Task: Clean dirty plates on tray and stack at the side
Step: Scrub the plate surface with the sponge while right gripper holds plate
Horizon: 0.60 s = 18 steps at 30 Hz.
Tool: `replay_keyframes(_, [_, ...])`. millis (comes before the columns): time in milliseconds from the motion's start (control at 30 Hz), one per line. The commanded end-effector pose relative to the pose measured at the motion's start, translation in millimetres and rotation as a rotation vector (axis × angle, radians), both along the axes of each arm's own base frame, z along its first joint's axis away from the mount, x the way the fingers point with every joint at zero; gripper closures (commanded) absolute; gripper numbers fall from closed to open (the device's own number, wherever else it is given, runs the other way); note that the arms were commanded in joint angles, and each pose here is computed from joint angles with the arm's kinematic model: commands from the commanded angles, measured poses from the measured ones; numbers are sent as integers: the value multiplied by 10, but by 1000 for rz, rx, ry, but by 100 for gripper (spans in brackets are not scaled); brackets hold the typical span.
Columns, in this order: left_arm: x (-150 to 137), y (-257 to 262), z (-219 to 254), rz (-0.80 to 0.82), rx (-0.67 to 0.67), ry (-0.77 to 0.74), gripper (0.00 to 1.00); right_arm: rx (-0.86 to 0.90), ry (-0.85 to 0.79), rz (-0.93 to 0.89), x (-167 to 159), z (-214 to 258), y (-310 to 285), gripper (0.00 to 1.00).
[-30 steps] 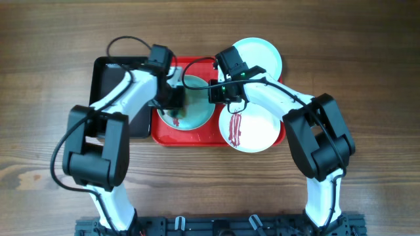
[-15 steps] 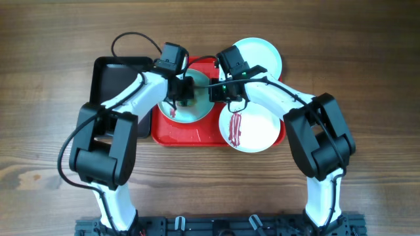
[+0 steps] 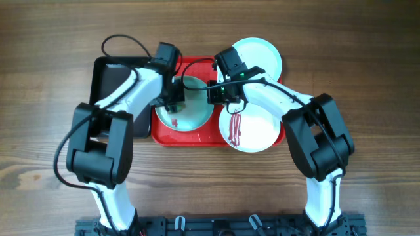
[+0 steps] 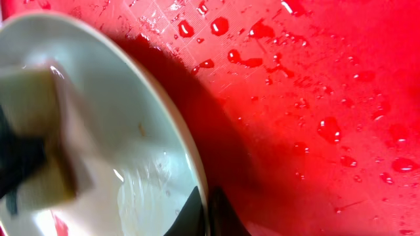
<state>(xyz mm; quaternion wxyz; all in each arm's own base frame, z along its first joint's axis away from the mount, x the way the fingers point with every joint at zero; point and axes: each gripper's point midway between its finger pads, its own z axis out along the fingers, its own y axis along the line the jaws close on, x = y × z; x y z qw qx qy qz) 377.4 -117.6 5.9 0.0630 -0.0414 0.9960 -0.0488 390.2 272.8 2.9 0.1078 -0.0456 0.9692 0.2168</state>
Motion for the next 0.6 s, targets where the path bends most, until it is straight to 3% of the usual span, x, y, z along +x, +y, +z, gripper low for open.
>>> replay_keyframes(0, [-617,-564,-147,-145,-330,254,96,29,41,17,-56,-90,55,96])
replay_keyframes(367, [-476,-393,-214,-136,-244,197,96,217,102,108,-63,-64,89,96])
replay_keyframes(567, [-703,-889,-49,-355,-454,213,96,234,104,118,-66,-75,117,96])
